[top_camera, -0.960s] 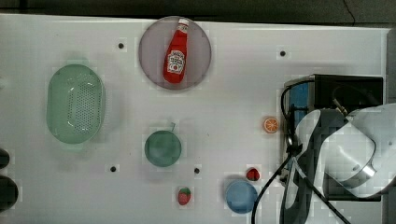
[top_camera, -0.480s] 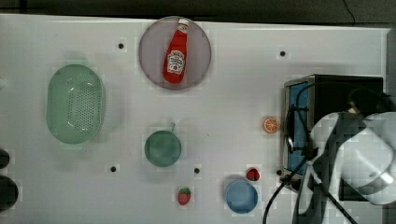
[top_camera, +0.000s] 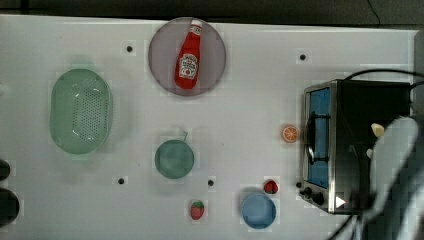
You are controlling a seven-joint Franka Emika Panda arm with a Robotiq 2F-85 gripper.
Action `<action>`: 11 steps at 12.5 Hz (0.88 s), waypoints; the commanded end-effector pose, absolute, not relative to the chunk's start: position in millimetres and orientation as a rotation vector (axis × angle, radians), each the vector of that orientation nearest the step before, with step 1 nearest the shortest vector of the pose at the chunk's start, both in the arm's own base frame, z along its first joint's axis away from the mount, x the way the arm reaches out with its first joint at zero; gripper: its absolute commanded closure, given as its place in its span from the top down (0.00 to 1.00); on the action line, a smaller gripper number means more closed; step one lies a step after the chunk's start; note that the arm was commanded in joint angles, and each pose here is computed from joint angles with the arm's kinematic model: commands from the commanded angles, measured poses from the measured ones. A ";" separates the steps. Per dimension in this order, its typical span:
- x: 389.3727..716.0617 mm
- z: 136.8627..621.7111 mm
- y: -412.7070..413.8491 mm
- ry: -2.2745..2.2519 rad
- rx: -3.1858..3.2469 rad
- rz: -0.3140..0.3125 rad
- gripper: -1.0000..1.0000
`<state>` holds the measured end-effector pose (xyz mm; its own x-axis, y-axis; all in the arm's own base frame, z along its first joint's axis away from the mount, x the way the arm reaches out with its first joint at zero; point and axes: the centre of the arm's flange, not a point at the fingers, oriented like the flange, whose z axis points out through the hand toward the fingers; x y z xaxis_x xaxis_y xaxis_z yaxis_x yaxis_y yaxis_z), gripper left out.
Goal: Pick banana from oven and place on table.
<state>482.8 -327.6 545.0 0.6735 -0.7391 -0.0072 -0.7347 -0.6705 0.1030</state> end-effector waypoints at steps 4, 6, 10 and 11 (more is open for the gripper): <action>524.0 609.9 -120.6 -0.971 2.947 -0.033 0.23; 530.5 593.0 -72.7 -1.044 2.910 -0.077 0.23; 527.1 523.1 -29.9 -1.108 2.867 -0.199 0.23; 528.0 502.7 -27.5 -1.104 2.875 -0.176 0.23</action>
<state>526.0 27.2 514.4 0.8477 -0.5234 -0.0865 -0.5190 -0.8520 0.0685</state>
